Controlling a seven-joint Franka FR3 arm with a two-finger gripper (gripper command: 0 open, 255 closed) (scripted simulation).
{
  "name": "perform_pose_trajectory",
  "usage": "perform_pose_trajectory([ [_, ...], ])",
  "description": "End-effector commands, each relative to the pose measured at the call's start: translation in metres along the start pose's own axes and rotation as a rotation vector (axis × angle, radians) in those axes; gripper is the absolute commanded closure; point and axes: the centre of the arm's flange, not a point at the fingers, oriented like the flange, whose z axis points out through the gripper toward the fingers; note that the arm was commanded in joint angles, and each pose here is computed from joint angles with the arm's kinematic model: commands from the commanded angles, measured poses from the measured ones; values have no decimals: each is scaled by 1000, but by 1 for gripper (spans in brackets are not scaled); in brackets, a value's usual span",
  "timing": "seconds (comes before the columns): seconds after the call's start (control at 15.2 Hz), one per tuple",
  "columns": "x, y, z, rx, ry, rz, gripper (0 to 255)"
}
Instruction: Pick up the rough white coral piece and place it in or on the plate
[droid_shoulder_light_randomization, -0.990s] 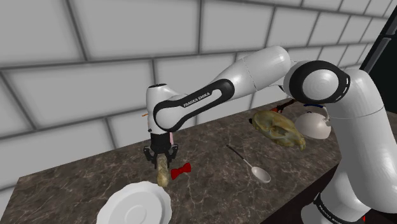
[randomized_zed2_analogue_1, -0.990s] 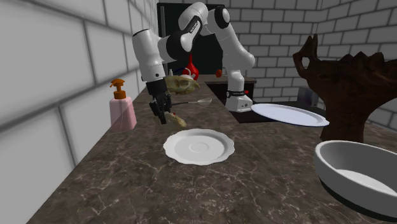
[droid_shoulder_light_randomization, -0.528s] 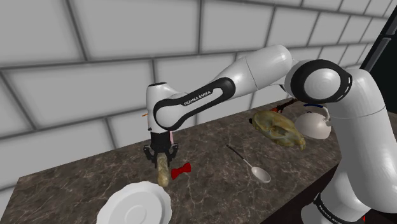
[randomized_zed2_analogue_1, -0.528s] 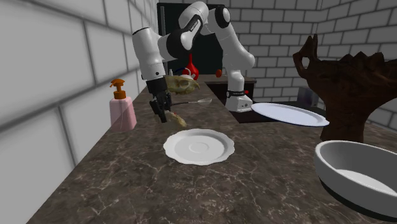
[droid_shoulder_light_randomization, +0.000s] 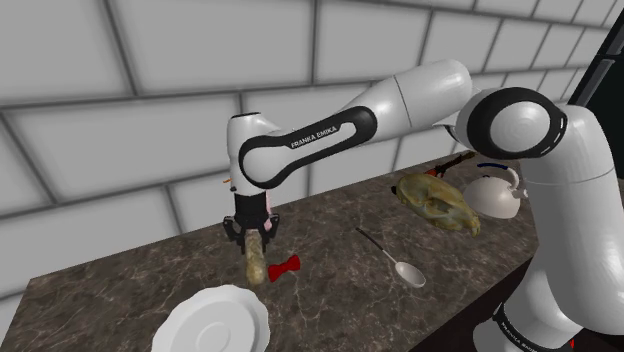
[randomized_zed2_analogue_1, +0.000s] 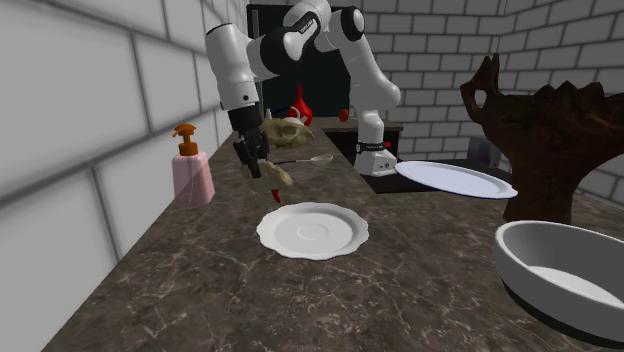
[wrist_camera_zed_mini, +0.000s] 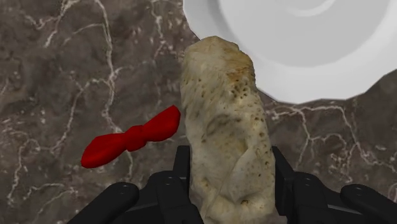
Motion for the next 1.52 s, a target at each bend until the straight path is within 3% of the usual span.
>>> perform_pose_trajectory([
  [0.0,-2,0,-11,0,0,0,255],
  [0.4,-9,0,-42,0,0,0,255],
  [1.32,-170,-89,-18,0,0,0,255],
  [1.45,-167,-89,-8,0,0,0,255],
])
